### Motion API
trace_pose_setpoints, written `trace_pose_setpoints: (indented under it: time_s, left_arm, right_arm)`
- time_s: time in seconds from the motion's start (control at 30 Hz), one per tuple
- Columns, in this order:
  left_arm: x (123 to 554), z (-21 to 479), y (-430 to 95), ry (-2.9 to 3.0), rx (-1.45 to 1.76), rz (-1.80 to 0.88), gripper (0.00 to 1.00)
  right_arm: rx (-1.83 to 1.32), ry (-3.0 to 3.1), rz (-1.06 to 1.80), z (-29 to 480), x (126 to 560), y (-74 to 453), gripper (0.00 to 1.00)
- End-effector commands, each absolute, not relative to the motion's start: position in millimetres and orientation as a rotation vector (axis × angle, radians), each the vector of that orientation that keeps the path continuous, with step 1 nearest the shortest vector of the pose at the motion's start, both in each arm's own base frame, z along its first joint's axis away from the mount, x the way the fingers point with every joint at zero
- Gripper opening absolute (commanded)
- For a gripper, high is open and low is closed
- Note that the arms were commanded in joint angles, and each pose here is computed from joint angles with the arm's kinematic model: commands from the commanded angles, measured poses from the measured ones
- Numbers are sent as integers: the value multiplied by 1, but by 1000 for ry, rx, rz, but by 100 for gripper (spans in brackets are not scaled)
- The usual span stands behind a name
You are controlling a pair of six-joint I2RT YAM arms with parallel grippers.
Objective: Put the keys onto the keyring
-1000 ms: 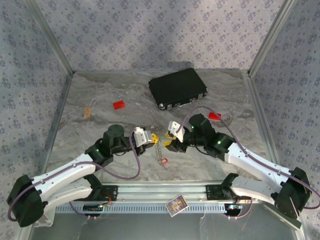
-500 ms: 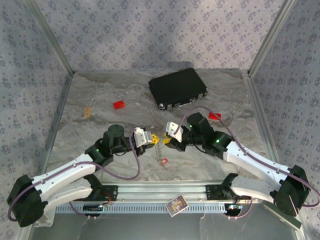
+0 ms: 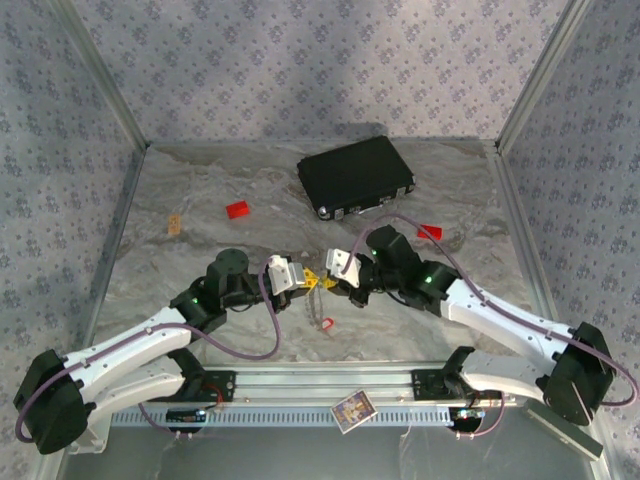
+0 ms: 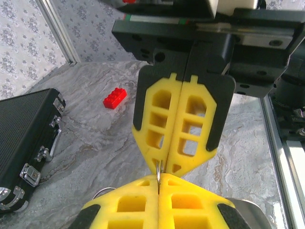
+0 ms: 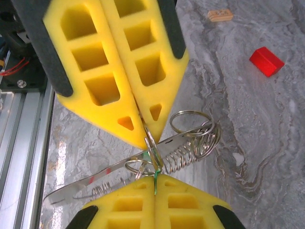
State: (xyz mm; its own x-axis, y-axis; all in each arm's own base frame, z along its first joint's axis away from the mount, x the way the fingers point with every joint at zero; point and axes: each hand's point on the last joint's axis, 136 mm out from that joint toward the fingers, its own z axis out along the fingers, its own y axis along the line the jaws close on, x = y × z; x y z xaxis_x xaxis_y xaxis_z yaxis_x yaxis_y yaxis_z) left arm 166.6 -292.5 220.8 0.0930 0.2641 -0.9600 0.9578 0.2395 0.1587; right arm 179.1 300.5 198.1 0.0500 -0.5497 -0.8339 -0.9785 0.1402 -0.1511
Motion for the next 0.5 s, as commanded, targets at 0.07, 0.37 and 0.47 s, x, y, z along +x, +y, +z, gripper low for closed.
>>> trace_pose_setpoints:
  time_s: [0.07,0.37,0.47]
  left_arm:
    - [165,254,-298,1287,1222,-804,0]
    - [163,252,-297,1286,1224,-812,0]
    - [163,253,-298,1281,1225,-819,0]
  right_arm:
    - [-1549,1593,671,205,174,301,1]
    - [-1471,1555,653,220,173,286,28]
    - [-1445,1520,716,229,169,291,27]
